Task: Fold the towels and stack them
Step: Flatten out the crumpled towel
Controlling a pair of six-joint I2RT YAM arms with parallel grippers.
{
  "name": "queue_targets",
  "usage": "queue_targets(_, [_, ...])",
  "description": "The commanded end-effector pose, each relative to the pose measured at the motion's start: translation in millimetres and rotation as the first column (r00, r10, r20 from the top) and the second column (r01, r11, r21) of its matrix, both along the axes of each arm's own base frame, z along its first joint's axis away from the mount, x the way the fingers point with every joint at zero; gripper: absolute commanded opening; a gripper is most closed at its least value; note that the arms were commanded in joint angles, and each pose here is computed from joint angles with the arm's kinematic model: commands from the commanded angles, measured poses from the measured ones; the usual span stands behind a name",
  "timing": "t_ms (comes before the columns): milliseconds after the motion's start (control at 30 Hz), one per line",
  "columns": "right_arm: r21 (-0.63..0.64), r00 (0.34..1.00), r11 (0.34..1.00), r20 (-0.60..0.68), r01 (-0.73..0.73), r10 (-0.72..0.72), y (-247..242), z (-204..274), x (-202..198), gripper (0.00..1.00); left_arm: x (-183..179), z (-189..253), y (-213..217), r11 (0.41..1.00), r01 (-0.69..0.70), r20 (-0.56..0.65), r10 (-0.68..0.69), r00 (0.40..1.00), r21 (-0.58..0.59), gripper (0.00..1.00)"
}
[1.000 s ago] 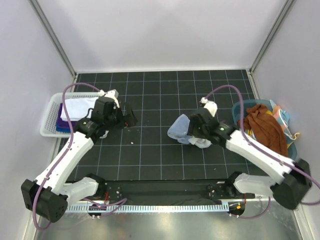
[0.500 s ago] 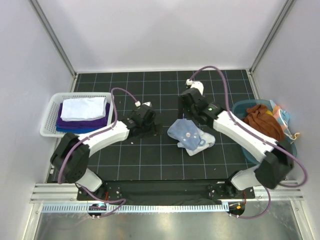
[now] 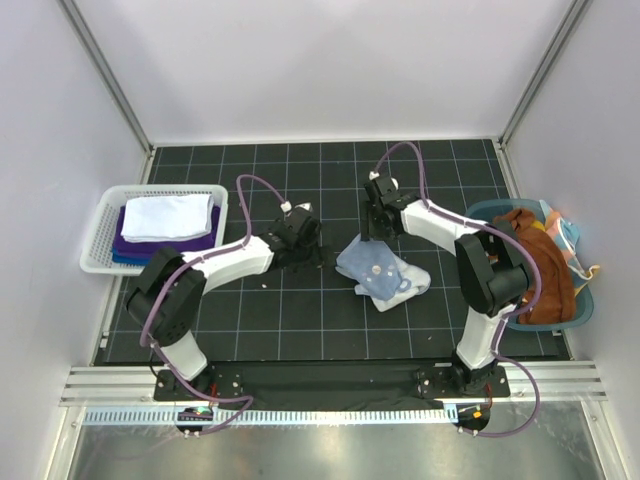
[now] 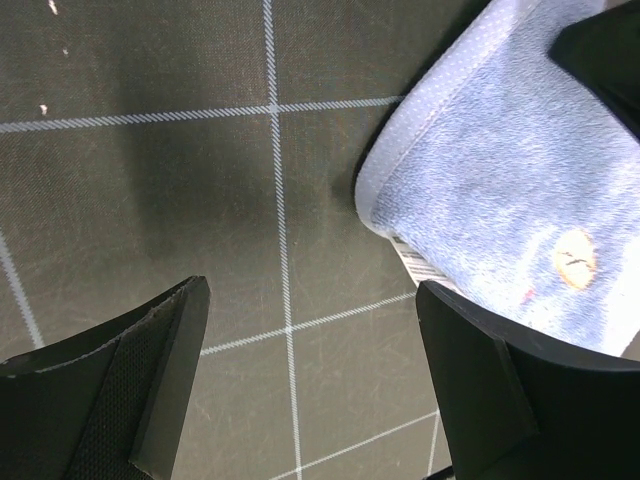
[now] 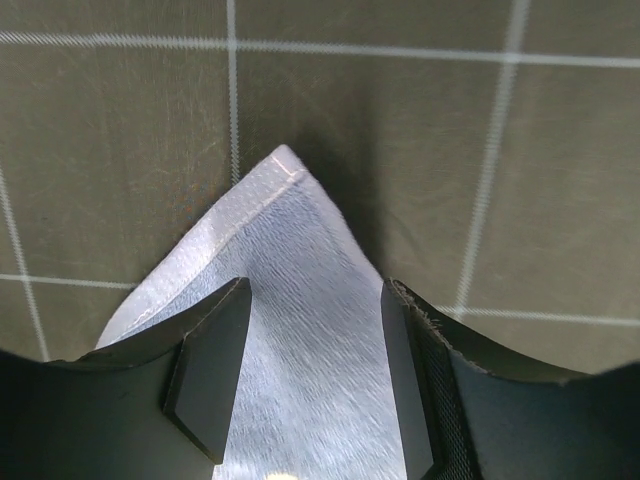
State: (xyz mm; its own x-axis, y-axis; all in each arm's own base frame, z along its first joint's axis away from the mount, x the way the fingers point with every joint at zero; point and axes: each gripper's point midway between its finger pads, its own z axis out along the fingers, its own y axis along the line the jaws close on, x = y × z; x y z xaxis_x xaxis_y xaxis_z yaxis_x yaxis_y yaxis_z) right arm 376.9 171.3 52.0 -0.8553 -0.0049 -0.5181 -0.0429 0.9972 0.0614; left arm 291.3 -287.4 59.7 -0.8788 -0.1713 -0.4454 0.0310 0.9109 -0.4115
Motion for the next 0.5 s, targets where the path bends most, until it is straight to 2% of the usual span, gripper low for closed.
queue_targets(0, [0.066, 0.996, 0.997, 0.080, -0.046, 0.040, 21, 14, 22, 0.61, 13, 9, -16, 0.999, 0.031, 0.046, -0.029, 0.999, -0.037, 0.88])
queue_targets(100, [0.050, 0.998, 0.998, 0.057, -0.032, 0.029, 21, 0, 28, 0.56, 14, 5, -20, 0.998, 0.047, 0.038, -0.046, 0.998, -0.035, 0.87])
queue_targets(133, [0.046, 0.998, 0.999, 0.062, -0.023, 0.021, 22, 2, 34, 0.43, 12, 6, -24, 0.996, 0.068, 0.028, -0.066, 0.997, -0.049, 0.87])
queue_targets(167, [0.030, 0.998, 1.000, 0.064, -0.005, 0.003, 17, 1, 36, 0.35, 13, 5, -24, 0.996, 0.072, 0.027, -0.071, 0.997, -0.046, 0.87])
queue_targets(233, [0.041, 0.996, 0.999, 0.093, 0.011, -0.015, 16, 9, 41, 0.21, 13, 6, -27, 0.995, 0.088, 0.033, -0.086, 0.996, -0.049, 0.87])
queue_targets(300, [0.053, 0.989, 0.998, 0.140, 0.047, -0.054, 12, 29, 45, 0.13, 13, 9, -31, 0.992, 0.107, 0.037, -0.105, 0.994, -0.062, 0.86])
queue_targets(333, [0.053, 0.983, 0.997, 0.167, 0.062, -0.070, 9, 41, 47, 0.05, 14, 11, -32, 0.991, 0.115, 0.041, -0.112, 0.993, -0.067, 0.86])
queue_targets(467, [0.097, 0.952, 0.991, 0.285, 0.089, -0.113, 1, 99, 45, 0.01, 18, 24, -41, 0.984, 0.145, 0.075, -0.137, 0.988, -0.101, 0.85])
